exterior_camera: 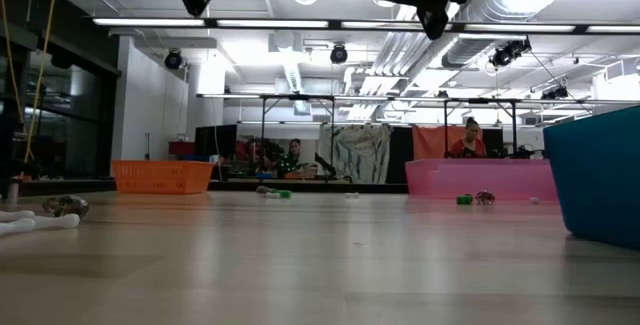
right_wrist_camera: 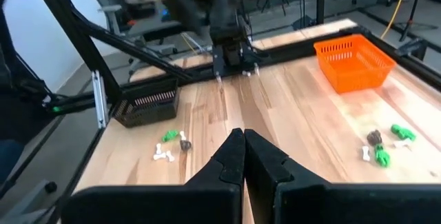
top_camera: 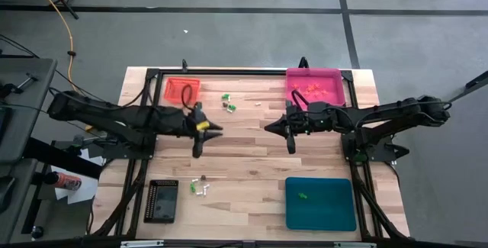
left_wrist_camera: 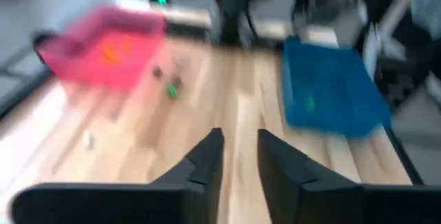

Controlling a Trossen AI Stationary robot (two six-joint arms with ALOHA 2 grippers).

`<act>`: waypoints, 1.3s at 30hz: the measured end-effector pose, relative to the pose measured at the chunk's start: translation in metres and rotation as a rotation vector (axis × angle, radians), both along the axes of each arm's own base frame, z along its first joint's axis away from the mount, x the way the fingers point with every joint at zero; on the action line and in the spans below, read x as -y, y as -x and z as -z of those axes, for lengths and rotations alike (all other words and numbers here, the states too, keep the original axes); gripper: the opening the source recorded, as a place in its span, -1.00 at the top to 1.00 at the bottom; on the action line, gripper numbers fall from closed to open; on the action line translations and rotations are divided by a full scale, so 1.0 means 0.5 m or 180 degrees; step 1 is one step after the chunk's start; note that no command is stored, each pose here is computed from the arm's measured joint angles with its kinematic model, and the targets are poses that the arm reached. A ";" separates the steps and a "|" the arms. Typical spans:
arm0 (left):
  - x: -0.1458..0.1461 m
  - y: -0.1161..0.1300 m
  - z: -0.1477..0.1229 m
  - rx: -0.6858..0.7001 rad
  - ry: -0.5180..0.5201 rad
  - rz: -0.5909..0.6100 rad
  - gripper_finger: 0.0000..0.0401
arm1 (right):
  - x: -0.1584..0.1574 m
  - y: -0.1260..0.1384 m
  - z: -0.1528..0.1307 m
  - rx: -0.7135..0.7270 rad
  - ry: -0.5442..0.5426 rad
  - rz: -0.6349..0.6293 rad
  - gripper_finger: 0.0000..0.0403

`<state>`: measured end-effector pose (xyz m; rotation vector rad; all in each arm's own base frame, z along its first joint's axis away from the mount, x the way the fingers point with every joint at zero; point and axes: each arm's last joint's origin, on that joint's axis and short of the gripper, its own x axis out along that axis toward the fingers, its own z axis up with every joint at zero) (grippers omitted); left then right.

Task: Sort Halloween decoration
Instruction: Put the green skeleton toy into the blue bin

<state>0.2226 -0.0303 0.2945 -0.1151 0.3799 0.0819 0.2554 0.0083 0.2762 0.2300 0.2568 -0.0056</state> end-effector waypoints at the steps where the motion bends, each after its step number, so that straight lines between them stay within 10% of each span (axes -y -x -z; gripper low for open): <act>1: 0.012 -0.001 -0.007 -0.0153 -0.0023 0.0077 0.55 | 0.000 0.000 0.002 -0.0029 0.0000 0.0000 1.00; 19: 0.286 0.038 0.154 -0.2337 -0.0779 0.1956 0.16 | 0.001 0.004 0.013 -0.0226 0.0012 0.0017 1.00; 31: 0.276 -0.003 0.220 -0.2785 -0.1405 0.2408 0.16 | 0.001 0.003 0.016 -0.0261 -0.0037 0.0045 1.00; 39: 0.254 -0.023 0.246 -0.3080 -0.1138 0.2519 0.16 | 0.001 0.005 0.021 -0.0344 -0.0065 0.0057 1.00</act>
